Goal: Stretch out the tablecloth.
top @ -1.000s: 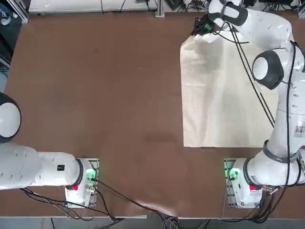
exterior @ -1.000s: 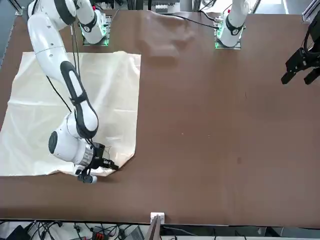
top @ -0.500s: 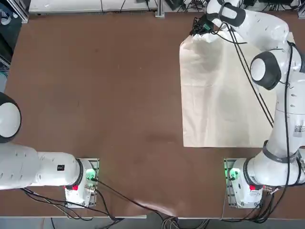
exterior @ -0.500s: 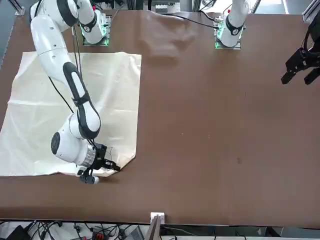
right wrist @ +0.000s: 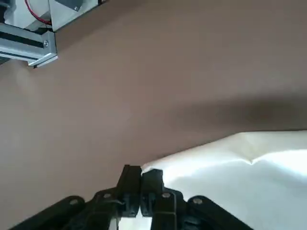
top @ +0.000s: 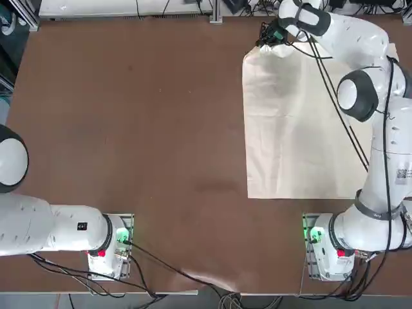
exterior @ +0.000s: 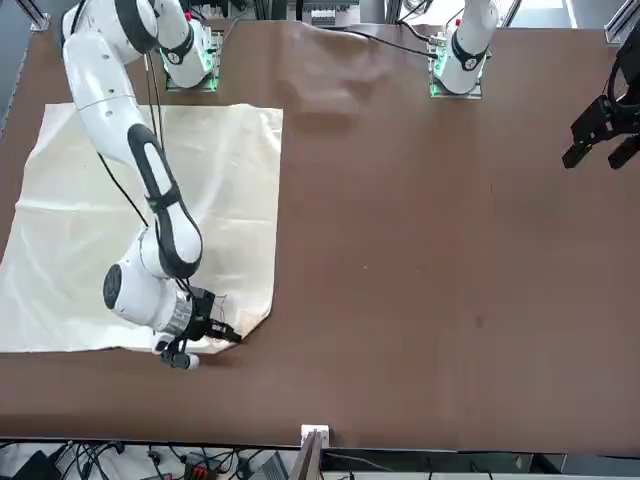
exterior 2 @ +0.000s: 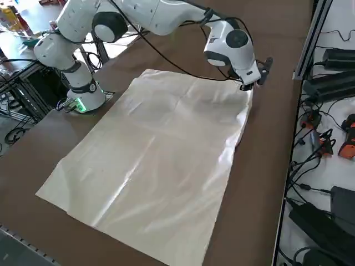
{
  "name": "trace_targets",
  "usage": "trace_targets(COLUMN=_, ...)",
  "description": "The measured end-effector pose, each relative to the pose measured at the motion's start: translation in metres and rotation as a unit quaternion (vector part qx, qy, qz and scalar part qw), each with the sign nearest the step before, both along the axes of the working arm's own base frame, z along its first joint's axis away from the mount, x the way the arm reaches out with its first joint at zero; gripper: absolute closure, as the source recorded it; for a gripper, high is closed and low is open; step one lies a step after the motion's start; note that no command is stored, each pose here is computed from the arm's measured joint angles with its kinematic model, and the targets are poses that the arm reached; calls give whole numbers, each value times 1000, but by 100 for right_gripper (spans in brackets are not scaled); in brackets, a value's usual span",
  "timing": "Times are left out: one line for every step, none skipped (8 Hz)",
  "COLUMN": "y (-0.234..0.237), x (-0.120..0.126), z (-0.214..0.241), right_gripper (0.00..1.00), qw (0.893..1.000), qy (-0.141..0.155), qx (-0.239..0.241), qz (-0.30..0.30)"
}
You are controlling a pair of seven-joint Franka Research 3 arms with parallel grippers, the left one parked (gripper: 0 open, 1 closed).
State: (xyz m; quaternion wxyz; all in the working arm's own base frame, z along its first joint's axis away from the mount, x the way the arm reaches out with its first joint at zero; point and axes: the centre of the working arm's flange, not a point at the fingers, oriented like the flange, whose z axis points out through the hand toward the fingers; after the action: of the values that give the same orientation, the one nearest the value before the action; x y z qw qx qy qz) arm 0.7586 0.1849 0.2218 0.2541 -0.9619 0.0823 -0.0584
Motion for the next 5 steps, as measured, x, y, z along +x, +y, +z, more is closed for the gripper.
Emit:
trace_targets(y=-1, x=1, z=-1, right_gripper=96, qw=1000, qy=0, qx=-2, qz=-1)
trace_targets(y=-1, x=2, z=-2, right_gripper=96, qw=1000, qy=-2, qx=-2, qz=-2)
trace_targets(y=0, x=3, z=-2, right_gripper=96, qw=1000, qy=-4, qx=-2, qz=-2)
trace_targets(y=3, x=4, z=-2, right_gripper=96, qw=1000, qy=-5, qx=-2, qz=-1)
trace_targets(y=5, x=4, z=-1, right_gripper=96, qw=1000, qy=-4, qx=-2, qz=-3)
